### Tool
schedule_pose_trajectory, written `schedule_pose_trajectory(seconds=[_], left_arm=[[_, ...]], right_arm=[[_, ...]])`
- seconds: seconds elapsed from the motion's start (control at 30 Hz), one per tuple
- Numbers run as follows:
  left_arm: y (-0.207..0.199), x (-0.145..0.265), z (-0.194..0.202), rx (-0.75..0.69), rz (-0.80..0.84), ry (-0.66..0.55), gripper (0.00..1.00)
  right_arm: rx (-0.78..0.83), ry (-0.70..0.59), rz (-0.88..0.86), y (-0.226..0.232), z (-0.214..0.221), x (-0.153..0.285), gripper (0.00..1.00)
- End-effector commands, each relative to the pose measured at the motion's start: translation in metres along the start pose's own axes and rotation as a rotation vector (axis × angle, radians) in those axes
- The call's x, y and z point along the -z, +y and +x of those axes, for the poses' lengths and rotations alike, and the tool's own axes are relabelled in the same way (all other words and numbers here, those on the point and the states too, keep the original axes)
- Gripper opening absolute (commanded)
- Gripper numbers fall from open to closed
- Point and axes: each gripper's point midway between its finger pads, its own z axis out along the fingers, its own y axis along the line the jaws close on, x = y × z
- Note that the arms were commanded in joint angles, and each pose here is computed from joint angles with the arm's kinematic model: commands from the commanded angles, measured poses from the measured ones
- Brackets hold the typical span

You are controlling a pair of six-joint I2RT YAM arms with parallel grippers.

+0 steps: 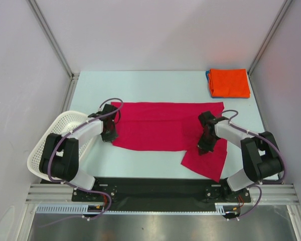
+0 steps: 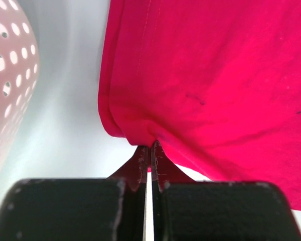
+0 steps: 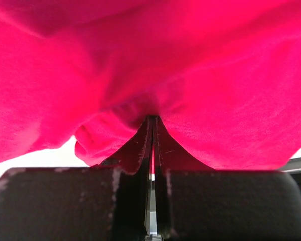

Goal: Fold and stack the t-shirts
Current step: Fold the tshirt

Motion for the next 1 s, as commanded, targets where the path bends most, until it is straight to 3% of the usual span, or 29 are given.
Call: schedule_pose_trajectory(seconds=[0.0, 0.13, 0.3, 0.37, 0.4, 0.5, 0.53, 0.7, 0.83, 0.97], left_arm=[[-0.010, 0.009, -0.017, -0.013, 0.053, -0.042, 0.00], [-0.013, 0.009, -0.021, -0.029, 0.057, -0.044, 0.00], [-0.016, 0.010, -0.032, -0.045, 0.056, -0.054, 0.00], [-0.019, 0.010, -0.036, -0.049, 0.065, -0.060, 0.00], [-0.021, 0.009, -0.037, -0.047, 0.072, -0.061, 0.00], [-0.022, 0.006, -0.036, -0.056, 0.074, -0.048, 0.00], [-0.023, 0.005, -0.036, -0.057, 0.075, -0.046, 0.00], [-0.024, 0.002, -0.033, -0.074, 0.080, -0.027, 0.00], [-0.024, 0.000, -0.031, -0.076, 0.080, -0.017, 0.00], [-0.025, 0.000, -0.029, -0.078, 0.083, -0.002, 0.00]], right_arm=[[0.015, -0.127, -0.083, 0.041, -0.036, -0.005, 0.00], [0.049, -0.158, -0.108, 0.082, -0.069, 0.003, 0.00], [0.072, -0.155, -0.065, 0.082, -0.076, 0.028, 0.01], [0.075, -0.153, -0.036, 0.062, -0.064, 0.043, 0.11], [0.080, -0.153, -0.036, 0.055, -0.058, 0.048, 0.23], [0.093, -0.099, -0.038, 0.026, -0.024, 0.052, 0.29], [0.102, -0.074, -0.067, 0.025, -0.012, 0.052, 0.36], [0.275, 0.003, -0.163, 0.019, 0.054, 0.047, 0.51], [0.389, -0.035, -0.184, 0.023, 0.078, 0.035, 0.55], [0.394, -0.027, -0.147, 0.025, 0.080, 0.020, 0.47]])
